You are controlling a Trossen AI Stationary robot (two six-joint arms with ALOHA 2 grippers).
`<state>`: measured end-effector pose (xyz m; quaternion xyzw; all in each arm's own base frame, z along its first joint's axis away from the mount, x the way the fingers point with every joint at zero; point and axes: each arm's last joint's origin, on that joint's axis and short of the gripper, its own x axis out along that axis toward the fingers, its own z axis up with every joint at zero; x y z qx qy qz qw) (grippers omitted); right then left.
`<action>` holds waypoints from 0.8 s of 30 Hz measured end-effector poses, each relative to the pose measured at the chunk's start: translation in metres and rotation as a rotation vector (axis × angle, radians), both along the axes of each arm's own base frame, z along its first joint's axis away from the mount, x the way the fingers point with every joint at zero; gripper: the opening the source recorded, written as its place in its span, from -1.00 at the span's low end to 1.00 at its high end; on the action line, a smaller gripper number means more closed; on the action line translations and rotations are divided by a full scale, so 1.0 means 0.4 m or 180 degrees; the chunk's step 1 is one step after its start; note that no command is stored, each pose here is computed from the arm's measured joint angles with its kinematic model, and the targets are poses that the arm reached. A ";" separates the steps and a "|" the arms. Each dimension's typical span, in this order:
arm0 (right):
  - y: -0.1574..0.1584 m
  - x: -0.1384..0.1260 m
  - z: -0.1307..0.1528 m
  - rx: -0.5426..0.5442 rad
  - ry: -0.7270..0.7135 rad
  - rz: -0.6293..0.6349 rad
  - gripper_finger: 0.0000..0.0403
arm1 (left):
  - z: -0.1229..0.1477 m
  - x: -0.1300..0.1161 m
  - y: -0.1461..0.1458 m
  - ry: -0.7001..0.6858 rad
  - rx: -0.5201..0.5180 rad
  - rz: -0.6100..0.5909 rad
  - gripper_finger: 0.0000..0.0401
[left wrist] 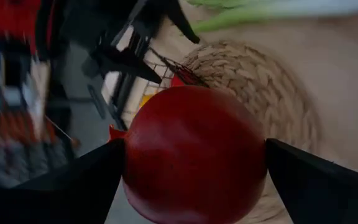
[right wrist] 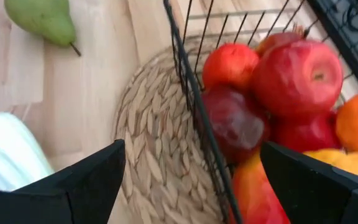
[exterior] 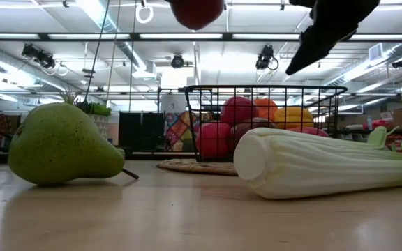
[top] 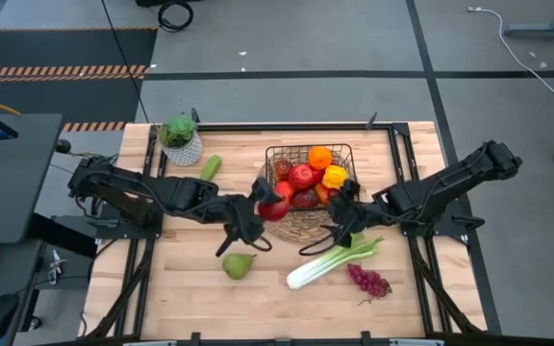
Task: Build produce basket
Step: Put the red pomegranate into the black wire basket
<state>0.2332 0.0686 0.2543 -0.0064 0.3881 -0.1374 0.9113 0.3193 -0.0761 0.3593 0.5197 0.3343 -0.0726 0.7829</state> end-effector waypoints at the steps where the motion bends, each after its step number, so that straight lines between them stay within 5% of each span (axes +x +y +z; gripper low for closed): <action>1: 0.003 -0.003 -0.001 0.0032 0.0018 -0.0015 0.87 | 0.000 0.000 0.000 0.0035 0.0130 -0.0105 0.88; 13: 0.059 -0.026 -0.004 0.0381 -0.0056 -0.0092 0.87 | 0.001 0.001 0.000 0.0452 0.1519 -0.1191 0.88; 24: 0.105 -0.048 -0.003 0.0486 -0.0157 -0.0088 0.87 | 0.001 0.001 0.000 0.0725 0.2421 -0.1891 0.88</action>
